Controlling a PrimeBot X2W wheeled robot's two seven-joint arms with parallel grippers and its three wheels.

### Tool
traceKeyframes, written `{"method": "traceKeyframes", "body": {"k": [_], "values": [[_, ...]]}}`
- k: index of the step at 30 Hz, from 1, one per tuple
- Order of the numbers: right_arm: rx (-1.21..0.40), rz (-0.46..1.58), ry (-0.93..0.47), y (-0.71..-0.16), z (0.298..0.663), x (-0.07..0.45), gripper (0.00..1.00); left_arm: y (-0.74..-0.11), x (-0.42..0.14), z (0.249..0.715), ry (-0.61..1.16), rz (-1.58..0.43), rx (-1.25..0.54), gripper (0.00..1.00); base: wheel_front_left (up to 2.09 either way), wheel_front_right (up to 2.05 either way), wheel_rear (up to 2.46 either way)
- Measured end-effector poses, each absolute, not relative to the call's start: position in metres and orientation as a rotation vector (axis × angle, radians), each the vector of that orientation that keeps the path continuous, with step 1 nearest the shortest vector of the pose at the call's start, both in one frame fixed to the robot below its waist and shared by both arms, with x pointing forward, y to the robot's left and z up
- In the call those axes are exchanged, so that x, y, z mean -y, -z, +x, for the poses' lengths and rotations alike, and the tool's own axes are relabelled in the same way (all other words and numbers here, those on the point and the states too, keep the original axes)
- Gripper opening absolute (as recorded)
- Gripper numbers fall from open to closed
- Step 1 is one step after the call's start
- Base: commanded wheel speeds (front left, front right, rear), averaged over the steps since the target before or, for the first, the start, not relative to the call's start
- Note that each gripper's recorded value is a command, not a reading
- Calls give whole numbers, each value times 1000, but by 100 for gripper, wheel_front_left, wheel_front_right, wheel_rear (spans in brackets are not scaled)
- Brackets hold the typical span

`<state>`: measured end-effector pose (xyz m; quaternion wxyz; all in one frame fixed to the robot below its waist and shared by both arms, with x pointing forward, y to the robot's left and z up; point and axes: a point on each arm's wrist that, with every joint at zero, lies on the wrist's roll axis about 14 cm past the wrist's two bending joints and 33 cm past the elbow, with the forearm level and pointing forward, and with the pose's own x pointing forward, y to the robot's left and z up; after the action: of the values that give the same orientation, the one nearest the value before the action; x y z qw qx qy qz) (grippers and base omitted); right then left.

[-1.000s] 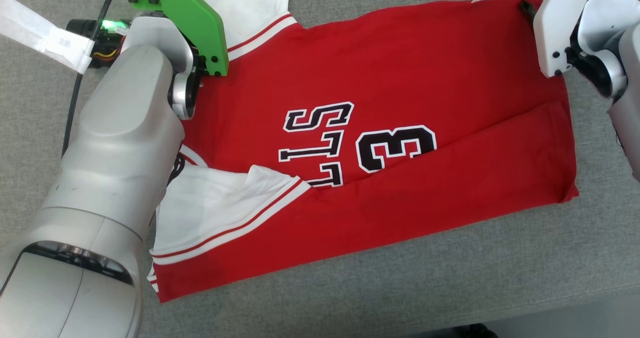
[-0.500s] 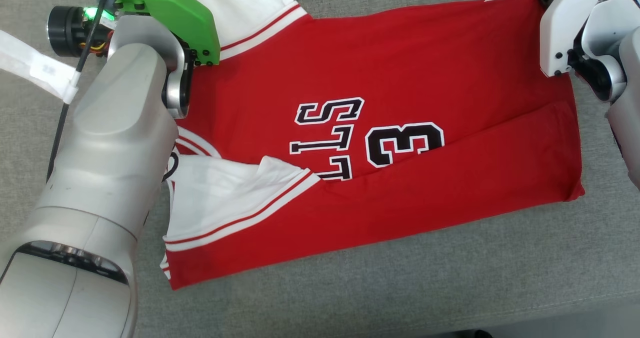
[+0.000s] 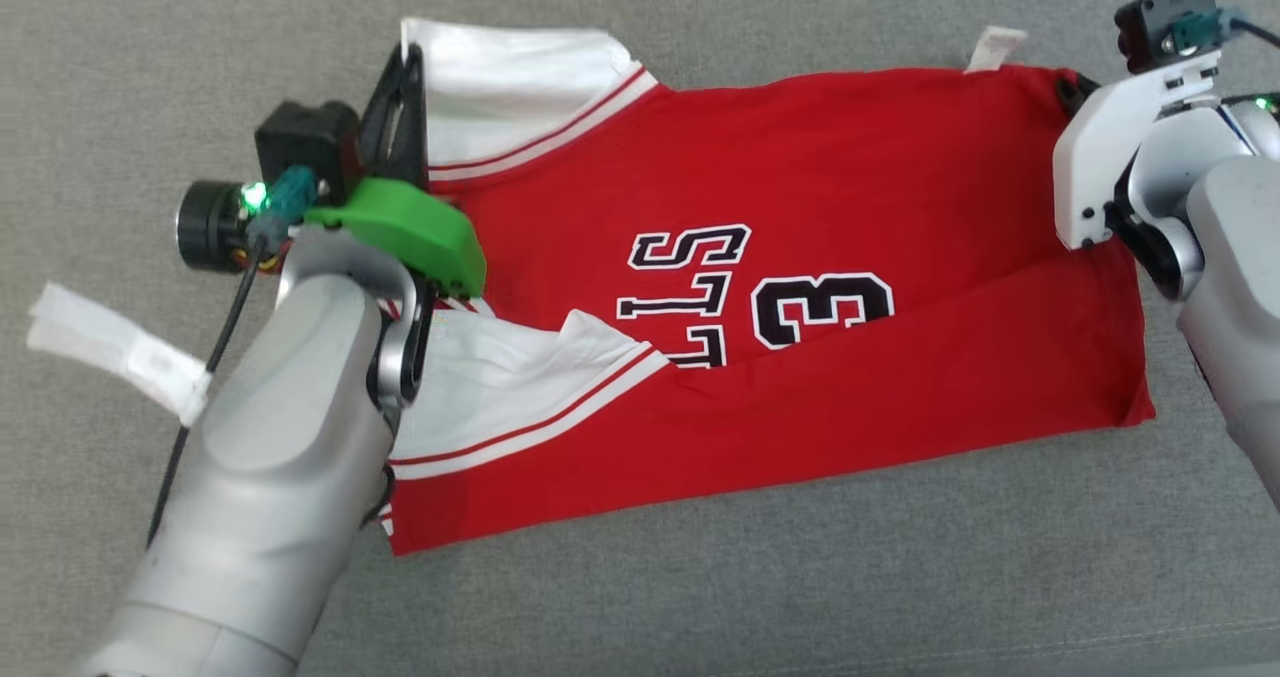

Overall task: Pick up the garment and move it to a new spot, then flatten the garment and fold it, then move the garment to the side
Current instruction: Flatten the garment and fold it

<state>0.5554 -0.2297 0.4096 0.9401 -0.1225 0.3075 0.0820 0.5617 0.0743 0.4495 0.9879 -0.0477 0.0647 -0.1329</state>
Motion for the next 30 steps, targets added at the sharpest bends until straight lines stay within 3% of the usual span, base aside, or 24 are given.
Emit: {"method": "traceKeyframes", "body": {"k": [13, 22, 23, 24, 26, 28, 29, 30], "values": [[-588, -349, -194, -422, 518, 235, 0, -439, -98, 455, 205, -165, -169, 0, 0, 0, 0], [-617, -411, -225, -422, 496, 232, 0, -431, -104, 418, 179, -185, -224, 0, 0, 0, 0], [-632, -418, -231, -419, 492, 232, 12, -429, -104, 414, 176, -192, -234, 0, 0, 0, 0], [-637, -416, -233, -418, 490, 231, 100, -427, -103, 411, 176, -193, -244, 0, 0, 0, 0], [-646, -407, -233, -416, 487, 232, 100, -422, -103, 406, 174, -200, -260, 0, 0, 0, 0], [-647, -400, -234, -416, 486, 232, 100, -418, -103, 403, 176, -193, -275, 16, 0, 0, 0], [-642, -395, -232, -418, 486, 233, 100, -416, -103, 401, 175, -192, -284, 44, 0, 0, 0], [-634, -385, -227, -421, 486, 234, 100, -415, -102, 399, 176, -189, -290, 98, 0, 0, 0]]}}
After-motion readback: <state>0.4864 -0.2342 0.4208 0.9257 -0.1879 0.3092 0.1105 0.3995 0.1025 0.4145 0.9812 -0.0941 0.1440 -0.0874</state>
